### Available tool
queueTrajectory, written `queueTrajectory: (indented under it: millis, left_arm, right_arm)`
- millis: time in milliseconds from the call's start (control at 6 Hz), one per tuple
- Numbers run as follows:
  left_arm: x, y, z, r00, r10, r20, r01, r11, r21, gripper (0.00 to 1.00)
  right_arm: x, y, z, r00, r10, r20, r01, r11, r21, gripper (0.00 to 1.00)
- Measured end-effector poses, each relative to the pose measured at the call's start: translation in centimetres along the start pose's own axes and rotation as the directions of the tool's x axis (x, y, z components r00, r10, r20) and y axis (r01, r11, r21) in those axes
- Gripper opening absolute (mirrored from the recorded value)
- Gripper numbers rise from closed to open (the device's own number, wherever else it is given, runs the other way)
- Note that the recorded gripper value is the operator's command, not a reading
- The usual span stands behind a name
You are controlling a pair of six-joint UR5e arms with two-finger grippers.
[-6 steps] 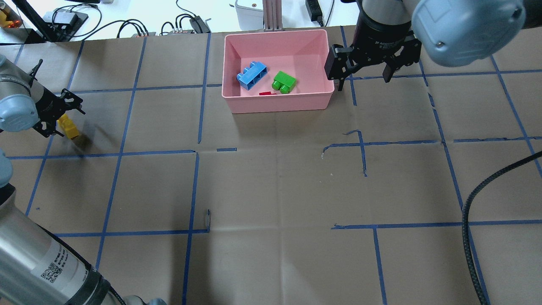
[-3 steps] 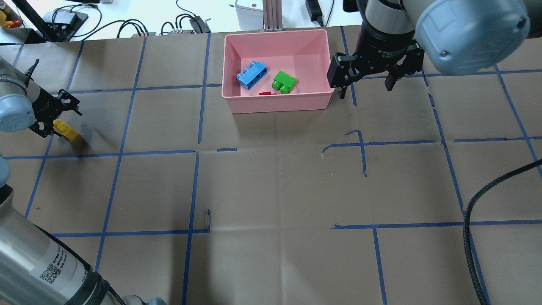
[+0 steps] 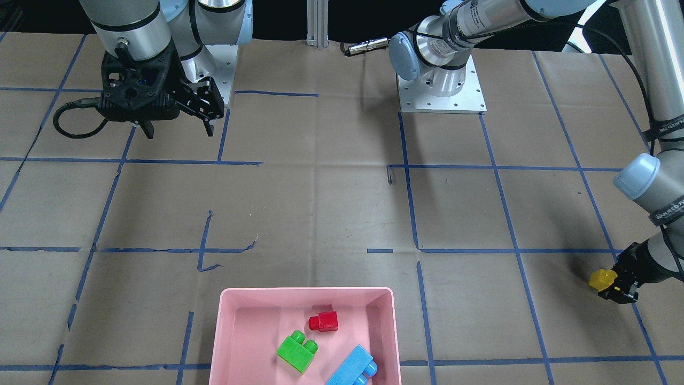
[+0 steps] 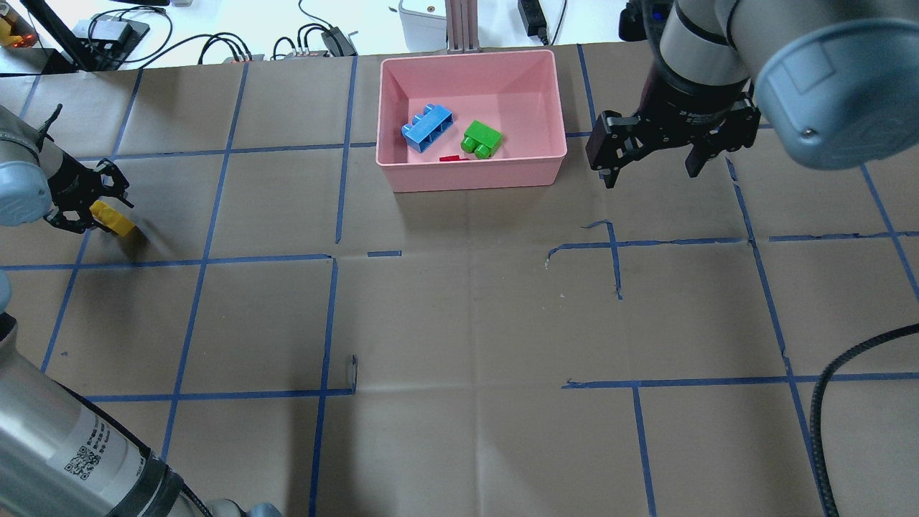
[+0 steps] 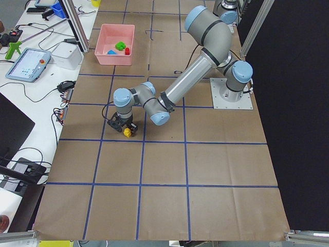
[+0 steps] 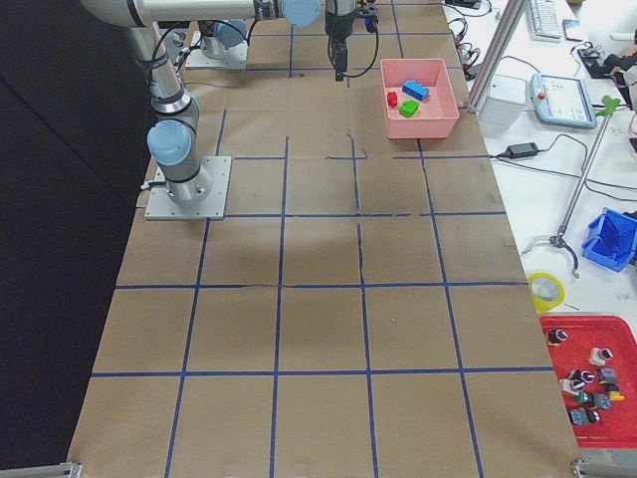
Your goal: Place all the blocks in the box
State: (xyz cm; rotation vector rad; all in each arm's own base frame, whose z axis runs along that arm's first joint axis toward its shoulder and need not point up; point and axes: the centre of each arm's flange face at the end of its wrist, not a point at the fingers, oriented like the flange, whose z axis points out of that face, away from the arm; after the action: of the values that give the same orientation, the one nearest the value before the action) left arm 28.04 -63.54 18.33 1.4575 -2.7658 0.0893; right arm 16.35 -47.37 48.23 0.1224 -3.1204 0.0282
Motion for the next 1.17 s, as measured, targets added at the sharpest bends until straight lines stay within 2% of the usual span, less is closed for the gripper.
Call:
queueTrajectory:
  millis: [167,500,667,833,1000,1167]
  left_arm:
    - [-0.1,0.1,-0.1,1.000,-0.003,-0.001,0.003,1.000,-0.019,0.00]
    - [0.1,-0.2,-1.5,1.000,-0.002,-0.010,0.002,1.000,-0.021,0.00]
    - [1.0,-0.9,-4.8,1.000,0.006,-0.020,-0.006,1.000,0.003,0.00]
    - [2.8,-1.3,-10.2,0.999,0.038,-0.026,-0.038,0.999,0.015,0.00]
    - [5.8,-1.0,-16.1,0.993,0.116,-0.030,-0.116,0.993,0.016,0.00]
    - [9.8,0.8,-20.9,0.975,0.221,-0.031,-0.221,0.975,0.012,0.00]
  right_arm:
    - [0.4,0.6,-0.1,1.000,0.010,-0.001,-0.010,1.000,0.007,1.00]
    - [0.6,0.9,-0.3,1.000,0.015,-0.002,-0.015,1.000,0.018,1.00]
    - [0.7,0.9,-0.7,1.000,0.017,-0.002,-0.017,1.000,0.024,1.00]
    - [0.8,0.9,-1.0,1.000,0.020,-0.003,-0.020,0.999,0.029,1.00]
    - [0.8,0.9,-1.0,1.000,0.021,-0.003,-0.021,0.999,0.030,1.00]
    - [0.8,0.9,-1.1,1.000,0.022,-0.002,-0.022,0.999,0.031,1.00]
